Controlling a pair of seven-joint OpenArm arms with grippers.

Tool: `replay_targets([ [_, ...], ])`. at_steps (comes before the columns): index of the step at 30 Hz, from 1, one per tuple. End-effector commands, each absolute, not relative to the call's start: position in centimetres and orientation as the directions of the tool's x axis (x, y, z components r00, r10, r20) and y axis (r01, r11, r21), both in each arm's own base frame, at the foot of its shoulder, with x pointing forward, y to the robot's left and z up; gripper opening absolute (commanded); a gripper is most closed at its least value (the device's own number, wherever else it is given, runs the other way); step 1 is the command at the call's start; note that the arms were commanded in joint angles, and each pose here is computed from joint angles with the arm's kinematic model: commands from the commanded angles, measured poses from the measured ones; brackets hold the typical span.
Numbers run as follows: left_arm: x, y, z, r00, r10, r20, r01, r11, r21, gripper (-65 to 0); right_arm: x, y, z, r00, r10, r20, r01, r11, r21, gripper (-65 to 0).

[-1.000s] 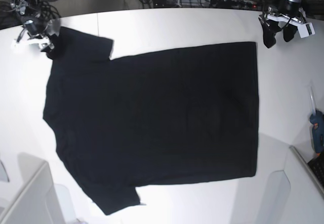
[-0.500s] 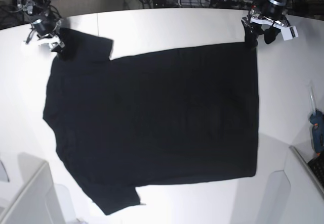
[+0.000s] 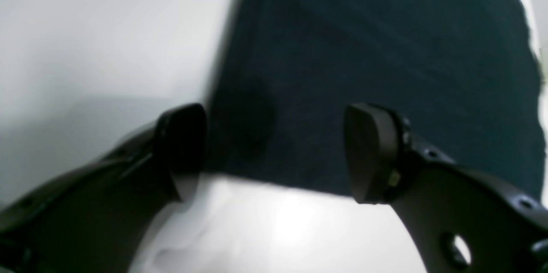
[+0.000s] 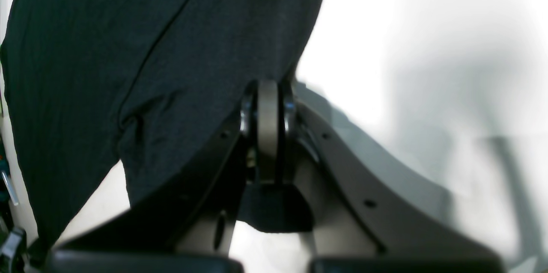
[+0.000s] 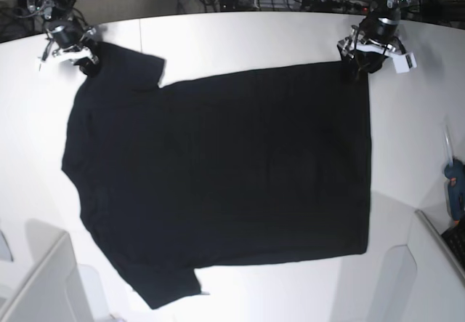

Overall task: Fold the T-shirt properly
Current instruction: 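Close both grippers on the shirt's shoulder corners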

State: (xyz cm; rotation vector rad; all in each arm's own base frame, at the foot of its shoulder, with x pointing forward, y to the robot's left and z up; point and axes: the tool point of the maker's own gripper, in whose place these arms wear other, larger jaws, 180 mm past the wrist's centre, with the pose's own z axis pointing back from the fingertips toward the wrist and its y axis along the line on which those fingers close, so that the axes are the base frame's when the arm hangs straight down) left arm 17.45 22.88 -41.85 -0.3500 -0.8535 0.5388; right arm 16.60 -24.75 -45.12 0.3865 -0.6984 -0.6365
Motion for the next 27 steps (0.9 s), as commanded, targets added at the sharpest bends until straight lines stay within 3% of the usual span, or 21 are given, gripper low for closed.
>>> replay_targets([
  [1,16.4,22.2,-43.0,0.577,0.592,0.563,-0.334,0.8,-0.498,-17.1,15.1,-24.6,-46.2,0.642,-0.638,0.426,0.432,0.76,0.486,-65.0],
  [8,16.7,21.4,-43.5,0.576,0.612,0.542,-0.346,0.783,-0.517,-19.4,15.1,-24.7,-46.2,0.64,-0.639,0.427,0.434,0.759,0.485,-65.0],
  [13,16.7,21.5,-43.5,0.578,0.609,0.543,-0.346,0.786,-0.513,-47.1,15.1,-24.8,-46.2,0.639,-0.639,0.428,0.434,0.759,0.485,-65.0],
  [18,16.7,22.0,-43.4,0.568,0.611,0.551,-0.352,0.786,-0.508,-62.2,15.1,-24.8,-46.2,0.639,-0.638,0.43,0.434,0.76,0.484,-65.0],
  [20,16.8,22.9,-43.1,0.552,0.617,0.561,-0.367,0.784,-0.501,-65.0,15.1,-24.8,-46.2,0.639,-0.638,0.43,0.434,0.76,0.484,-65.0],
  [27,16.8,24.2,-42.8,0.535,0.617,0.577,-0.38,0.786,-0.487,-65.0,15.1,-24.6,-46.2,0.641,-0.636,0.429,0.43,0.761,0.486,-65.0],
])
